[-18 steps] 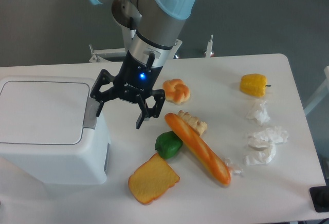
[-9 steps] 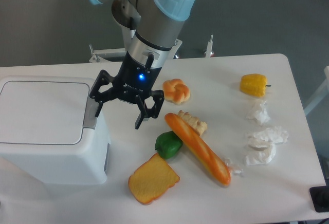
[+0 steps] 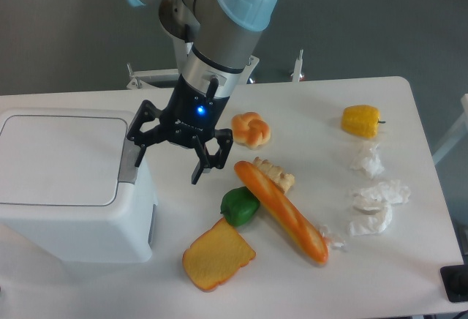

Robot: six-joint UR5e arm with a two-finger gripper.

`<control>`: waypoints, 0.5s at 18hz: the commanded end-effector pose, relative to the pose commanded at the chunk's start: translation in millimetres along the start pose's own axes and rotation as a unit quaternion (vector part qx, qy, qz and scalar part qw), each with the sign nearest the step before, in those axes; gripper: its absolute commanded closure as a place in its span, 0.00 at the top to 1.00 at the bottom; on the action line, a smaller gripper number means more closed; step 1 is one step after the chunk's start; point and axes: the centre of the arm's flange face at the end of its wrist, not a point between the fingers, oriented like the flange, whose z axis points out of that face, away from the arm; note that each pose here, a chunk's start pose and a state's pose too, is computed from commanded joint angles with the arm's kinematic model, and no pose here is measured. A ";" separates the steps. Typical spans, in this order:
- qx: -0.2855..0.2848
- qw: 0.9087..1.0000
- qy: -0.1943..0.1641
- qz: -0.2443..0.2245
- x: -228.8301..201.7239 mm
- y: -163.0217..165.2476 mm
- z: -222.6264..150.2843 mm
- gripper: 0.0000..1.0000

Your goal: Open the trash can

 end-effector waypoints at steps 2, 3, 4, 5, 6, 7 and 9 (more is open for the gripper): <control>-0.001 1.000 0.001 0.001 1.6 0.1 1.0 1.00; -0.001 1.000 0.001 0.002 2.5 -0.1 1.3 1.00; -0.001 1.000 0.001 0.001 1.9 -0.1 2.1 1.00; -0.001 1.000 0.001 0.002 2.1 -0.6 1.5 1.00; -0.001 1.000 0.001 0.002 2.1 -0.6 1.5 1.00; -0.002 1.000 0.002 0.001 1.9 0.1 2.2 1.00; -0.002 1.000 0.002 0.001 1.9 0.1 2.2 1.00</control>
